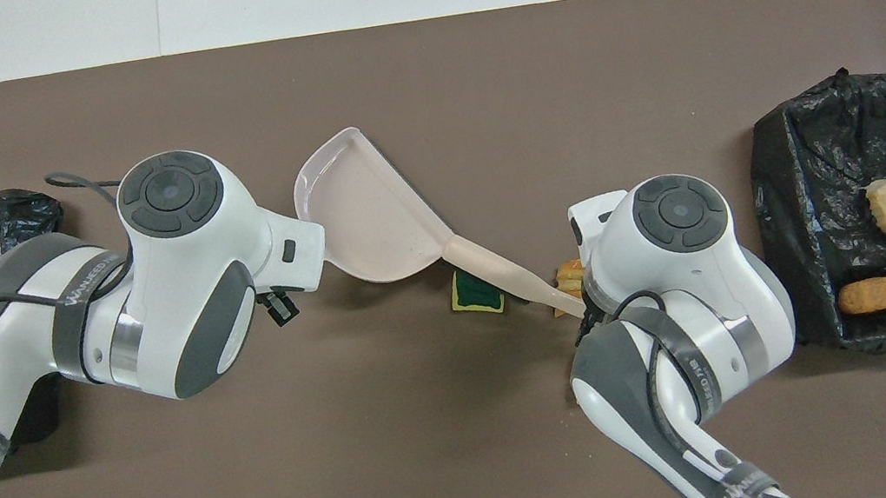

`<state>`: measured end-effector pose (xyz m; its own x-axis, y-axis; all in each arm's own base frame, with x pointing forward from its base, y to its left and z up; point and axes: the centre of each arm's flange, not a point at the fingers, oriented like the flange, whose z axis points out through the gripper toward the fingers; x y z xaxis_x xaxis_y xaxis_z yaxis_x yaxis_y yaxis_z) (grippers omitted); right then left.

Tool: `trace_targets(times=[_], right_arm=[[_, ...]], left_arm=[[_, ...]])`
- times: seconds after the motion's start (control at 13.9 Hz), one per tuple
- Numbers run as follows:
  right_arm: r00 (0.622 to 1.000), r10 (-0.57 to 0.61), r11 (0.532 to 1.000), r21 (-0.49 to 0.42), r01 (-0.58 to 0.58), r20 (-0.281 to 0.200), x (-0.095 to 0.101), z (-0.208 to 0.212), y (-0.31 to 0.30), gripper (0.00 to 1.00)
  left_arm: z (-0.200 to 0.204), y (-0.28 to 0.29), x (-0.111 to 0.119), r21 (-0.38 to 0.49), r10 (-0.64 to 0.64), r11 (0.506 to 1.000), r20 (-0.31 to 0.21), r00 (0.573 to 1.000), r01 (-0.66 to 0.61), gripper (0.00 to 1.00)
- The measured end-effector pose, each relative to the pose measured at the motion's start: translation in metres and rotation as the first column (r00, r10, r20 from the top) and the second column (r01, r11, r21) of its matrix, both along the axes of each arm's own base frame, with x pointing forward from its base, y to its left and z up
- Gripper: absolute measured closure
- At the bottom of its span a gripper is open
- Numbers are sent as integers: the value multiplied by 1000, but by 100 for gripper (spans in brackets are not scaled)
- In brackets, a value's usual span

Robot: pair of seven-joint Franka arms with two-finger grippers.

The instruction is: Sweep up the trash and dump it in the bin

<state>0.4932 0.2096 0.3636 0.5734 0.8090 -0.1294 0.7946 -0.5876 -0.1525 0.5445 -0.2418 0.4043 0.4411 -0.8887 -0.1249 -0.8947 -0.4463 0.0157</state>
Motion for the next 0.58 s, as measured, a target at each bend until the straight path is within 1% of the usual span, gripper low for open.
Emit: trace_targets(times=[0.14, 0.22, 0.29, 0.43, 0.5, 0.58], right_arm=[[999, -12, 1000, -13, 12, -46, 2, 24, -6, 74], [997, -34, 999, -20, 33, -62, 5, 37, -13, 74], [995, -77, 997, -28, 75, -70, 10, 48, -26, 74], [983, -171, 985, -41, 168, -72, 18, 57, -55, 74], [974, -214, 976, -48, 211, -75, 21, 56, -69, 74], [965, -246, 969, -57, 241, -89, 22, 53, -82, 74]], left_arm=[[2, 13, -7, -3, -32, 999, -3, 999, 32, 68], [7, 21, -7, -8, -47, 999, 3, 999, 47, 68], [15, 34, -4, -14, -64, 998, 12, 998, 65, 68], [33, 71, 3, -25, -124, 992, 27, 992, 125, 68], [38, 91, 3, -30, -162, 986, 26, 987, 162, 68], [38, 105, -1, -32, -190, 981, 18, 982, 190, 68]])
